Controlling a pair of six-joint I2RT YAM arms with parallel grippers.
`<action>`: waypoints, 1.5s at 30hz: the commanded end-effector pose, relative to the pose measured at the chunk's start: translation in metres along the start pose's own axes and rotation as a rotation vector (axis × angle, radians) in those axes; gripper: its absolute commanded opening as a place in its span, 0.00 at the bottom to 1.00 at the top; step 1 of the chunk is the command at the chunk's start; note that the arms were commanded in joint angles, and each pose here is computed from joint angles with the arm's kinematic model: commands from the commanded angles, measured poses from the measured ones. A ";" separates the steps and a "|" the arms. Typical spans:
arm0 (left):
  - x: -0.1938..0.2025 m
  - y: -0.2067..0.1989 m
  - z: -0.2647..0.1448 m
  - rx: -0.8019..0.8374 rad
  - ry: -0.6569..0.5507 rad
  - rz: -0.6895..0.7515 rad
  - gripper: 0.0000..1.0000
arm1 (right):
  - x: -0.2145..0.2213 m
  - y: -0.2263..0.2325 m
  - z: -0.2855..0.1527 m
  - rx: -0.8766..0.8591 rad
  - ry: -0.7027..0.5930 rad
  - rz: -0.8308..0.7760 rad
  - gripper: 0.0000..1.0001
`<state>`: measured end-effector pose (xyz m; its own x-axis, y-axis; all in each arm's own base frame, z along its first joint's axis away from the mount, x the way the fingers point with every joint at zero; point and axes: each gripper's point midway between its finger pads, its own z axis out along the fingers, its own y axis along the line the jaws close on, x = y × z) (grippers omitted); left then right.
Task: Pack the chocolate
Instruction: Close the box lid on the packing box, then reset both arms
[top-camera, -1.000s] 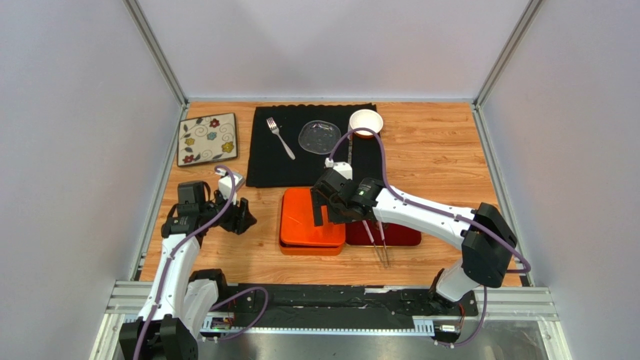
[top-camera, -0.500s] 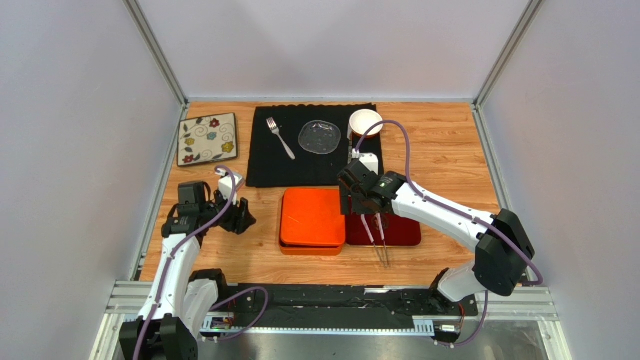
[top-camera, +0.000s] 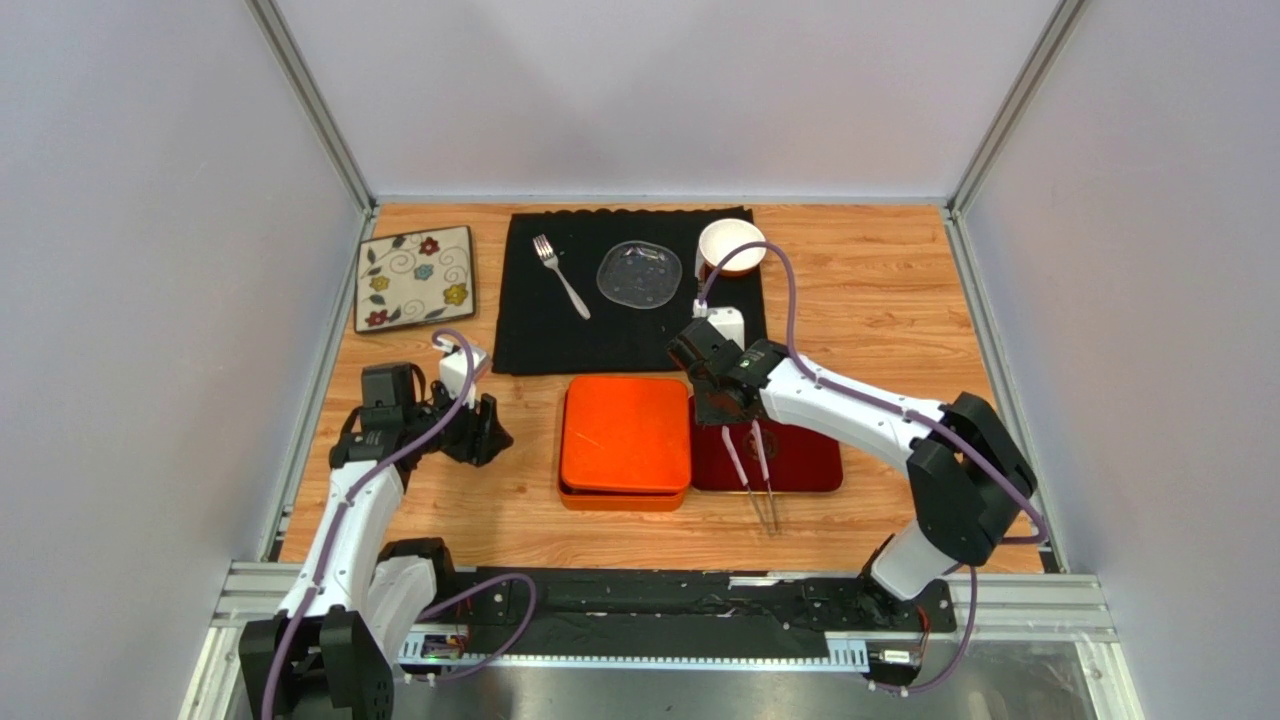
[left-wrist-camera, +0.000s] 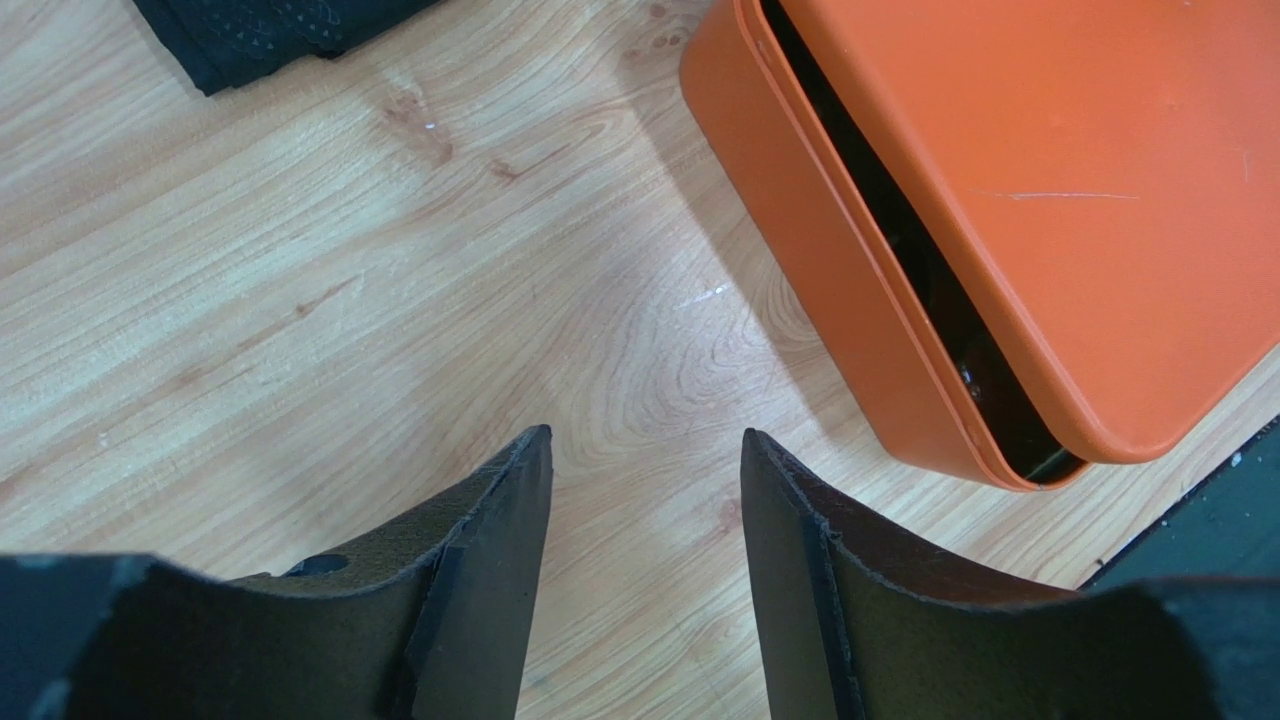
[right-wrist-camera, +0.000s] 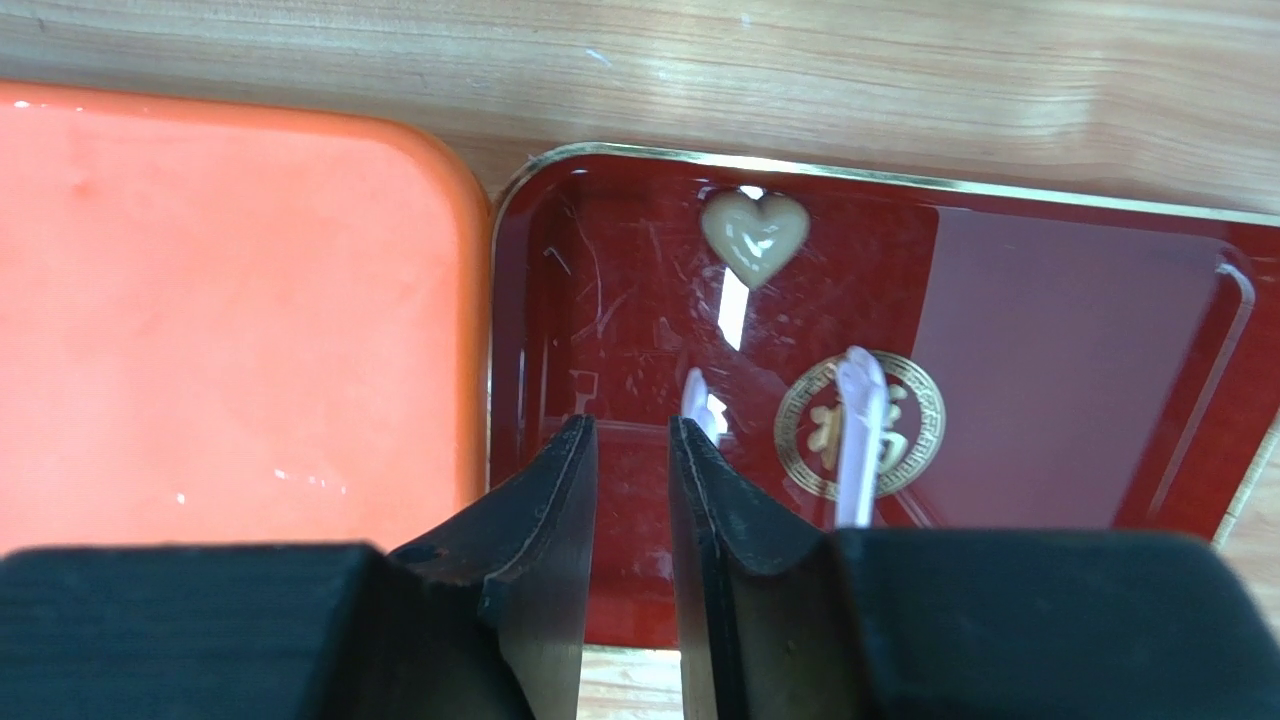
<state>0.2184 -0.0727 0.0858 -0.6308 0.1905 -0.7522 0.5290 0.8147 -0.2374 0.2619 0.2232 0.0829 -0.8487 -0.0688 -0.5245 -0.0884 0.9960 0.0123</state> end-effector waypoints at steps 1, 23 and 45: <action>-0.008 0.002 0.003 0.005 -0.043 0.012 0.58 | -0.006 0.016 0.012 -0.046 -0.018 0.021 0.27; -0.005 0.001 0.012 0.032 -0.049 -0.034 0.55 | -0.009 0.042 -0.003 -0.258 -0.081 0.168 0.27; -0.031 0.007 -0.009 -0.059 -0.072 -0.027 0.94 | -0.023 0.005 -0.086 -0.261 -0.223 0.112 1.00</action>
<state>0.2263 -0.0724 0.0833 -0.6546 0.1385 -0.7432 0.4841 0.8319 -0.2713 0.2418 0.2323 0.1331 -0.7798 0.0835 -0.6204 -0.1081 0.9582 0.2648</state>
